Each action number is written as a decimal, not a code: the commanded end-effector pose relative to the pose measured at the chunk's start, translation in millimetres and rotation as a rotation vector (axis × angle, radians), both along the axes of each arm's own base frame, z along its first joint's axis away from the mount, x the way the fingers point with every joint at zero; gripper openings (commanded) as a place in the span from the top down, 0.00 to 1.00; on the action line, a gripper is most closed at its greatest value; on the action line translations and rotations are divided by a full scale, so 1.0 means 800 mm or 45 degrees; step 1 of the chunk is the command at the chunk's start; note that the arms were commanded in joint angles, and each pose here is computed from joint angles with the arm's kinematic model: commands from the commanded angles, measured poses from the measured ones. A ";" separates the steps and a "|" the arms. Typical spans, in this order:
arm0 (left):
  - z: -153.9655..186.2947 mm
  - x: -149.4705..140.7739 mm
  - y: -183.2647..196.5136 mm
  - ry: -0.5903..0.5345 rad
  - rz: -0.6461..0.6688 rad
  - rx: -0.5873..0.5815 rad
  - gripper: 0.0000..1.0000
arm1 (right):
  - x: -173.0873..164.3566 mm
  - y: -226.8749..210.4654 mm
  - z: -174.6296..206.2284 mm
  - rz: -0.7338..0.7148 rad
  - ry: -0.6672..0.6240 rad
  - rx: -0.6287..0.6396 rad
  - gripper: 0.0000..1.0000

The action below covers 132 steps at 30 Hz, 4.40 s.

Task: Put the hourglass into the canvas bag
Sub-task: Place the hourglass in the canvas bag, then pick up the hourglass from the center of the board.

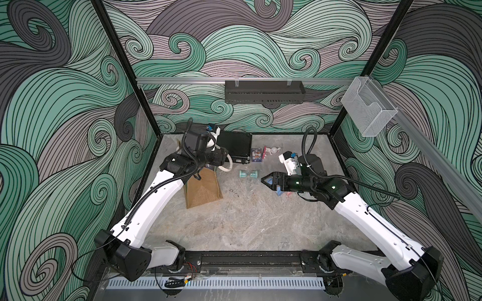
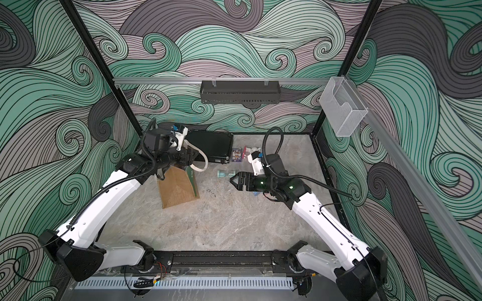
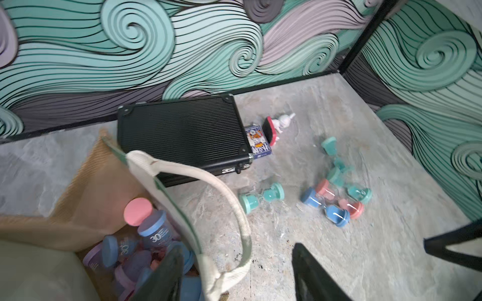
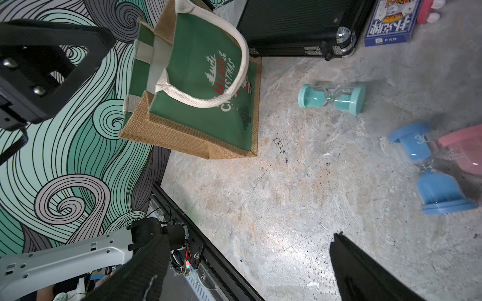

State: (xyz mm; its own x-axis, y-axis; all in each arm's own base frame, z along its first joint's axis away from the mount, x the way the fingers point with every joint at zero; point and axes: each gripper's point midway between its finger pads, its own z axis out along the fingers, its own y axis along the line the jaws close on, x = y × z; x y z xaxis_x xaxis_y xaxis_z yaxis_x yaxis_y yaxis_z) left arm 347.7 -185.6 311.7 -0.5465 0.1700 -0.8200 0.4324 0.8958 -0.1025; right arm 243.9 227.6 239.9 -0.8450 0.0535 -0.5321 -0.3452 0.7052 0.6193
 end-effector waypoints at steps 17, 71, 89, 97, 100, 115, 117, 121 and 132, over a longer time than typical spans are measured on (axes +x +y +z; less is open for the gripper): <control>-0.138 0.023 -0.148 0.073 -0.664 0.475 0.36 | -0.017 -0.073 -0.062 -0.127 0.115 -0.053 0.00; -0.357 0.084 -0.207 0.394 -0.873 0.774 0.55 | 0.023 -0.068 -0.092 -0.187 0.226 0.062 0.01; -0.373 0.087 -0.217 0.377 -0.870 0.812 0.54 | 0.023 -0.068 -0.091 -0.189 0.227 0.063 0.00; -0.373 0.088 -0.221 0.359 -0.869 0.827 0.53 | 0.024 -0.067 -0.092 -0.195 0.237 0.068 0.00; -0.373 0.090 -0.220 0.356 -0.861 0.836 0.53 | 0.024 -0.067 -0.092 -0.194 0.233 0.068 0.00; -0.304 0.095 -0.224 0.281 -0.776 0.773 0.66 | 0.023 -0.071 -0.071 -0.179 0.175 0.039 0.00; -0.281 0.094 -0.223 0.256 -0.744 0.740 0.66 | 0.022 -0.071 -0.062 -0.171 0.156 0.038 0.00; -0.233 0.093 -0.217 0.182 -0.672 0.685 0.67 | 0.019 -0.071 -0.040 -0.159 0.116 0.041 0.00; -0.066 0.078 -0.153 -0.037 -0.262 0.487 0.73 | -0.003 -0.048 0.017 -0.066 -0.008 0.096 0.00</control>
State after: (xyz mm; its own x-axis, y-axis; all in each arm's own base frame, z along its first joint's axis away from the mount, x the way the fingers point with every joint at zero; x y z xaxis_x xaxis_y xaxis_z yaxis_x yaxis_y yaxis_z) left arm 411.3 -323.7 218.6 -0.4147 0.6706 -0.6151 0.7102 0.6611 0.2421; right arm 246.0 182.6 241.3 -0.8481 0.1580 -0.5058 -0.2768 0.6818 0.6772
